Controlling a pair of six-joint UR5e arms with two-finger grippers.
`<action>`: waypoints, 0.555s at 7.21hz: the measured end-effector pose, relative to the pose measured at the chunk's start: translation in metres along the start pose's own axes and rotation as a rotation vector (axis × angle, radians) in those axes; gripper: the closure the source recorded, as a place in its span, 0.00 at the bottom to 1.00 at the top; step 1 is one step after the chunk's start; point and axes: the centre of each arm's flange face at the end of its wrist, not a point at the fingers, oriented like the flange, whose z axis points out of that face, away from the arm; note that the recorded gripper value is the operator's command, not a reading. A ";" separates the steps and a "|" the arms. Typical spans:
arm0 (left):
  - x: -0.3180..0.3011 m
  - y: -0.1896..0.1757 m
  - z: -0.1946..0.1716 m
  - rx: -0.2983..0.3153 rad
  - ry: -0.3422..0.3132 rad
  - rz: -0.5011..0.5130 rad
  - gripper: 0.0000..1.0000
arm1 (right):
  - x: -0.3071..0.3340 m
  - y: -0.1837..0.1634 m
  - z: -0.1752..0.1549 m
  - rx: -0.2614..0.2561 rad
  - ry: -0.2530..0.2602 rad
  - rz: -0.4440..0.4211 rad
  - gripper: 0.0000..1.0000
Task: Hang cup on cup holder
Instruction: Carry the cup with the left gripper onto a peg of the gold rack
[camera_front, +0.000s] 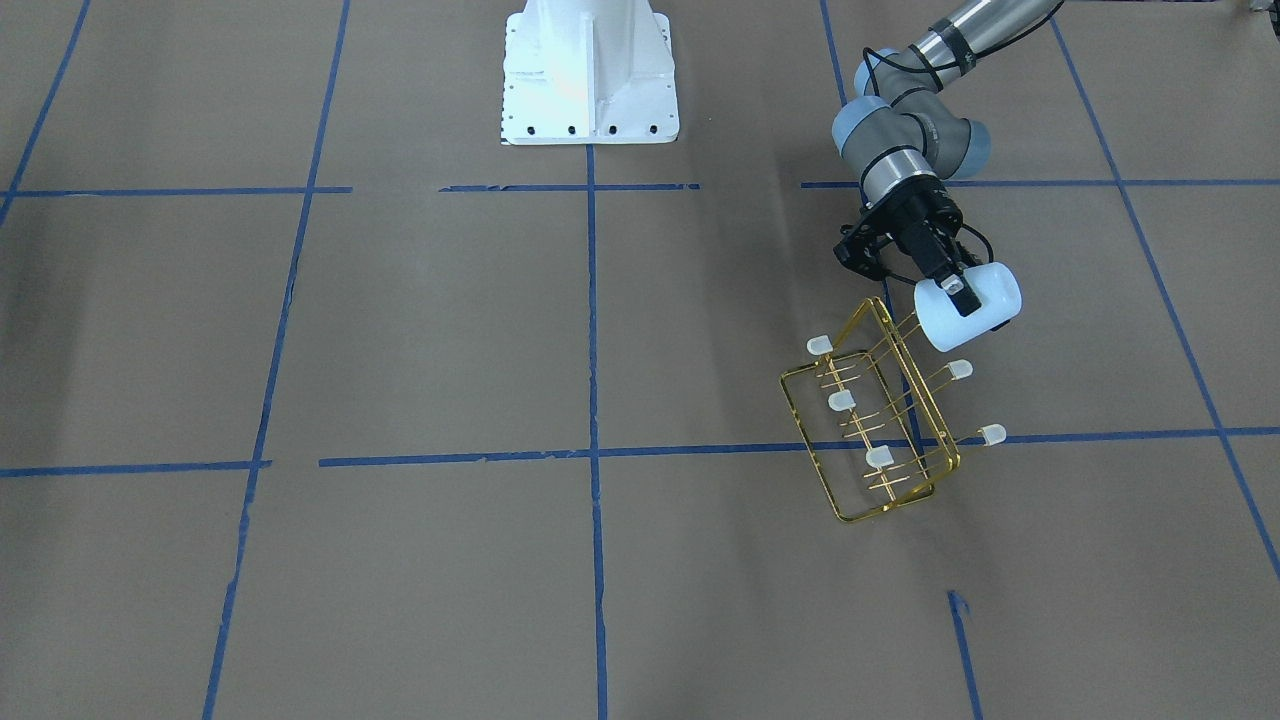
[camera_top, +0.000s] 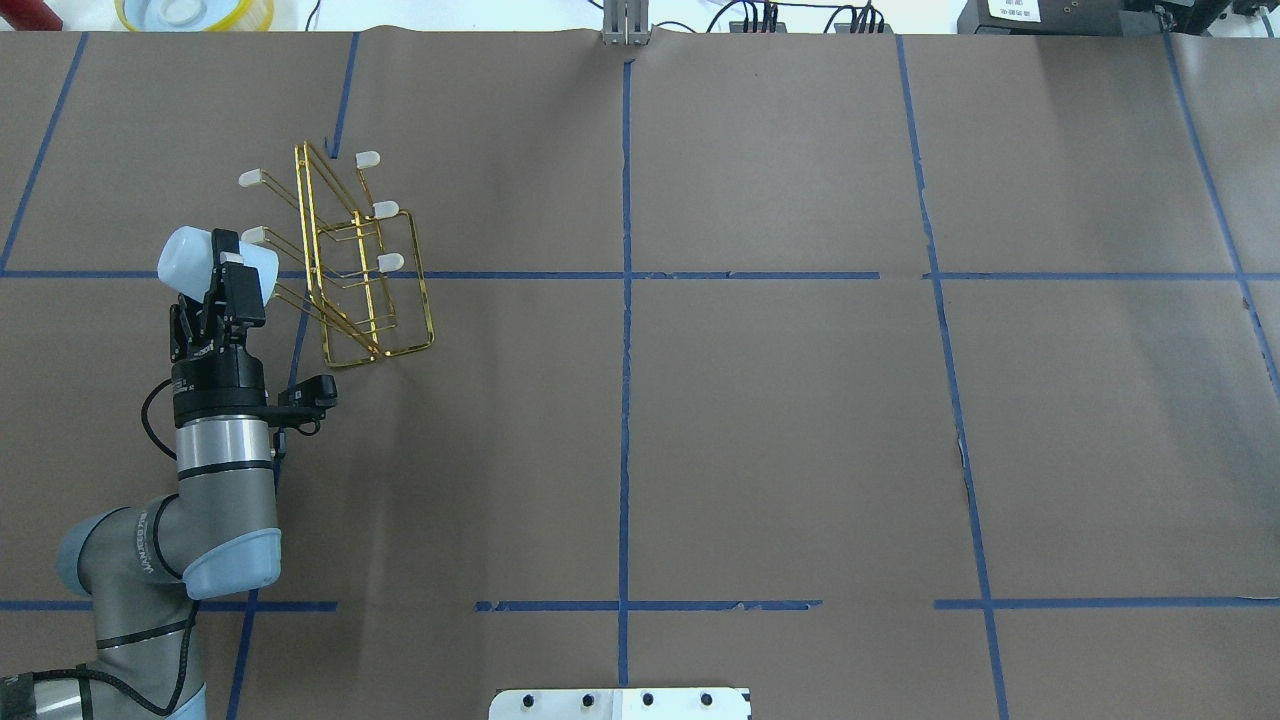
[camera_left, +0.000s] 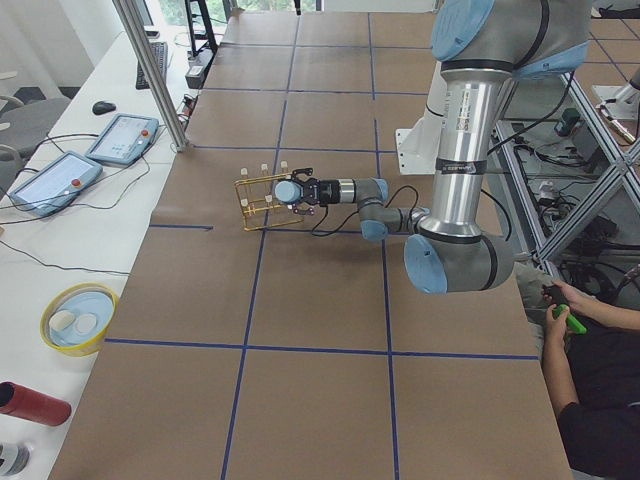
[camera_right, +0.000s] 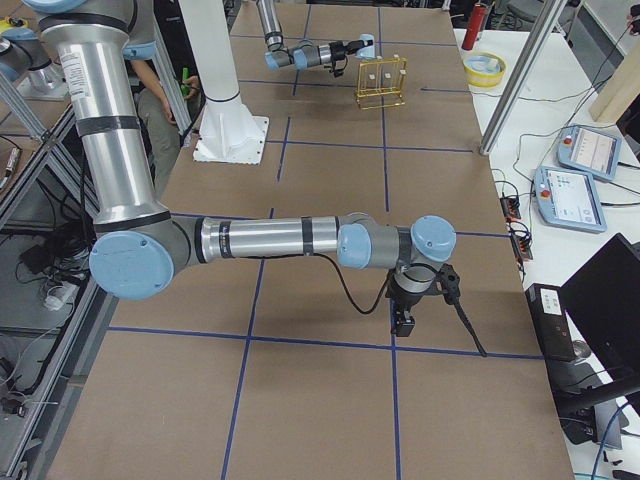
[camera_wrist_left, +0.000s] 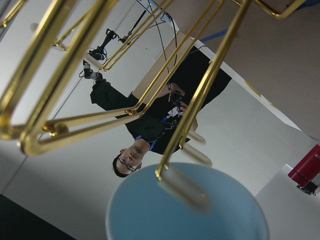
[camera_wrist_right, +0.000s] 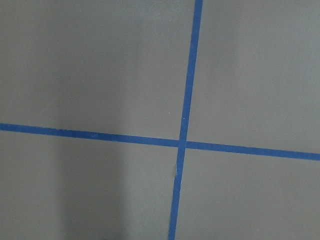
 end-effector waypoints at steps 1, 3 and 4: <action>0.001 -0.007 0.000 0.001 0.001 0.004 1.00 | 0.000 0.000 0.000 0.000 0.000 0.000 0.00; 0.001 -0.018 -0.001 0.004 0.001 0.011 1.00 | 0.000 0.000 0.000 0.000 0.000 0.000 0.00; 0.001 -0.022 -0.002 0.007 0.001 0.012 1.00 | 0.000 0.000 0.000 0.000 0.000 0.000 0.00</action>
